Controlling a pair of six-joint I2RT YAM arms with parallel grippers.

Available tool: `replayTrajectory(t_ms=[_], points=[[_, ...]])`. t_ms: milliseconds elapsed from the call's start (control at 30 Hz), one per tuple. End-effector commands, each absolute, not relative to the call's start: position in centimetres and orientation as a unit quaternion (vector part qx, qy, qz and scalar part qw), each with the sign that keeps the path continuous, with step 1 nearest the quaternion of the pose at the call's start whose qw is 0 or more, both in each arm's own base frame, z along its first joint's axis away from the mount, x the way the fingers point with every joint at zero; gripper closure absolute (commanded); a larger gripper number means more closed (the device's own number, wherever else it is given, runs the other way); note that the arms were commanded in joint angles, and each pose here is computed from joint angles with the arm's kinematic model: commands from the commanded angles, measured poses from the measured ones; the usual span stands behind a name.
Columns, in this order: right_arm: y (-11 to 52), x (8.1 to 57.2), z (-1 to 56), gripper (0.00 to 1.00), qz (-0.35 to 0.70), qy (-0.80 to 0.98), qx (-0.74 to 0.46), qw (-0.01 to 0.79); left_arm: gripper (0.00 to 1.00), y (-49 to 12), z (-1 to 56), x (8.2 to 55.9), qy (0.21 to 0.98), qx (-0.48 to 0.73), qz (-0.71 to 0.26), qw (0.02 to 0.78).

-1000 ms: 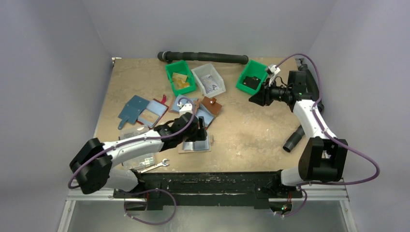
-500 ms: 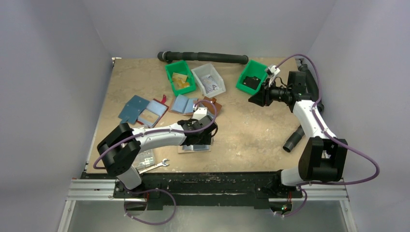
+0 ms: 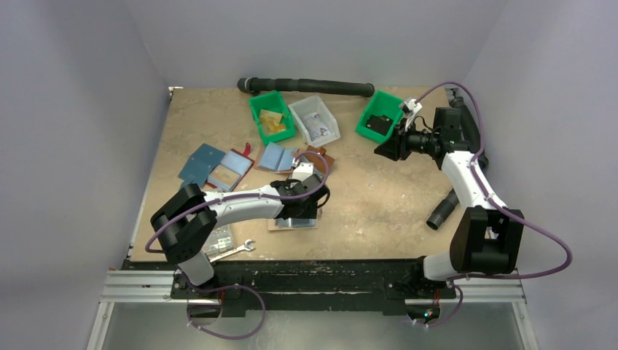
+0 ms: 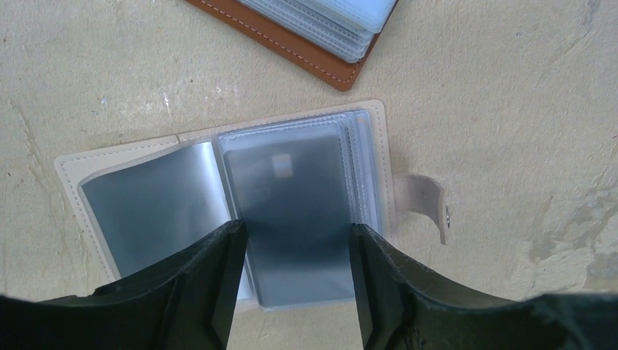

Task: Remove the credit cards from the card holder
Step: Remove the credit card from the card holder.

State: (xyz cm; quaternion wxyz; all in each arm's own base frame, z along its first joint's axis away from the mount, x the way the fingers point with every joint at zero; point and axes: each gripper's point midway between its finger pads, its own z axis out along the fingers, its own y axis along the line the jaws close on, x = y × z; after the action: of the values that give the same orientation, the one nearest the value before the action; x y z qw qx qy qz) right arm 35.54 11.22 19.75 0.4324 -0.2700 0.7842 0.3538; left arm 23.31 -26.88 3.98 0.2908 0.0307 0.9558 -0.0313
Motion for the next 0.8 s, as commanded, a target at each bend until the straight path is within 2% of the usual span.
replayTrajectory(t_ms=[0, 267, 533, 767], points=[[11.5, 35.4, 20.5, 0.7, 0.361, 0.77, -0.283, 0.443, 0.43, -27.2, 4.2, 23.6, 0.955, 0.033, -0.027, 0.295], [11.6, 35.2, 20.5, 0.7, 0.365, 0.768, -0.284, 0.442, 0.66, -26.0, 3.9, 23.3, 0.955, 0.032, -0.006, 0.294], [11.9, 34.9, 20.4, 0.69, 0.375, 0.765, -0.287, 0.439, 0.75, -26.4, 5.4, 23.3, 0.949, 0.039, -0.045, 0.308], [13.5, 33.7, 20.1, 0.68, 0.406, 0.748, -0.309, 0.425, 0.8, -26.8, 6.4, 23.1, 0.935, 0.038, -0.179, 0.305]])
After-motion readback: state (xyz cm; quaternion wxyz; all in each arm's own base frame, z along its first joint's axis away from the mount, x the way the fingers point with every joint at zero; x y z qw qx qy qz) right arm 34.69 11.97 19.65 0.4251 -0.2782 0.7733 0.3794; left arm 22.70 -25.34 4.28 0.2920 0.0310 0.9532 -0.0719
